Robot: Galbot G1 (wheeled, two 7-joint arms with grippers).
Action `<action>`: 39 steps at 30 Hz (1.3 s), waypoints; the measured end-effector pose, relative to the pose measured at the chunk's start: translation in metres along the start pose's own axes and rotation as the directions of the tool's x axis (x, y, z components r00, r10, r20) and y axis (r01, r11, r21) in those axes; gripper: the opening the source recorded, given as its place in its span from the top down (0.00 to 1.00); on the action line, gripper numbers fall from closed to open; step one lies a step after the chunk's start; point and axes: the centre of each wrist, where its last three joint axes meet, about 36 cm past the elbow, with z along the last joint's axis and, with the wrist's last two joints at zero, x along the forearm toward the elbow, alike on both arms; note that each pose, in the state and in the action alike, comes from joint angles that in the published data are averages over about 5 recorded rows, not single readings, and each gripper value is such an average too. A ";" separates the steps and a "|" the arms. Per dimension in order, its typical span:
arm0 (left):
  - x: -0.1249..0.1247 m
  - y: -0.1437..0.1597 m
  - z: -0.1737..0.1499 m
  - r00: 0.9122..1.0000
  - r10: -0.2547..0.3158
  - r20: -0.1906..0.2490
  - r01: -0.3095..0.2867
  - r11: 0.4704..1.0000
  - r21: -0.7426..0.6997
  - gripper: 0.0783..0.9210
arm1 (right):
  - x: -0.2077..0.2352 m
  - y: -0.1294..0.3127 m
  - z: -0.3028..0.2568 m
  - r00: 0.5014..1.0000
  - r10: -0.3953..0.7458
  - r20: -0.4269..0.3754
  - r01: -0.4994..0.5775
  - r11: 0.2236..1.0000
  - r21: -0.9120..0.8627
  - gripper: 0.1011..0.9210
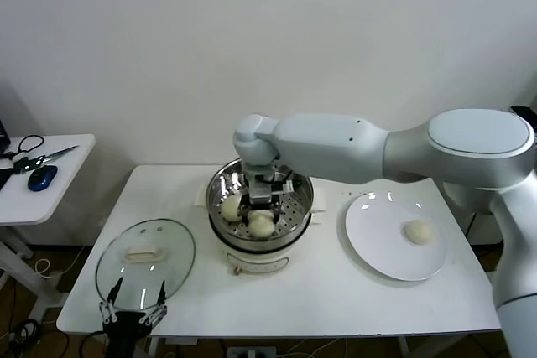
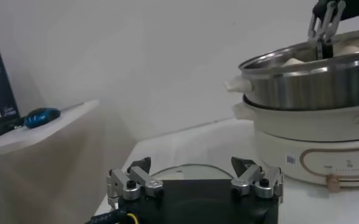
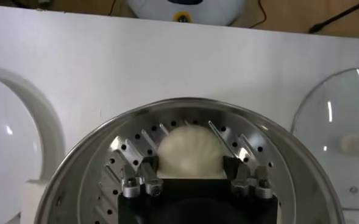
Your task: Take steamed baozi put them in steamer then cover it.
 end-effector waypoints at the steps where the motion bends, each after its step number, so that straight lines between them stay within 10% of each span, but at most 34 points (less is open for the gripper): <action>1: 0.000 0.000 0.000 1.000 0.000 -0.001 0.000 1.000 0.000 0.12 | -0.001 -0.001 0.000 1.000 0.000 0.001 0.000 1.000 0.000 0.25; 26: -0.002 -0.001 -0.003 1.000 0.009 0.006 -0.009 1.000 -0.006 0.12 | 0.065 0.085 0.043 0.987 0.110 -0.114 -0.139 0.947 -0.291 0.12; 39: -0.002 -0.003 -0.004 1.000 0.013 0.010 -0.013 1.000 0.001 0.12 | 0.063 0.279 0.050 0.958 0.177 -0.224 -0.280 0.430 -0.859 0.12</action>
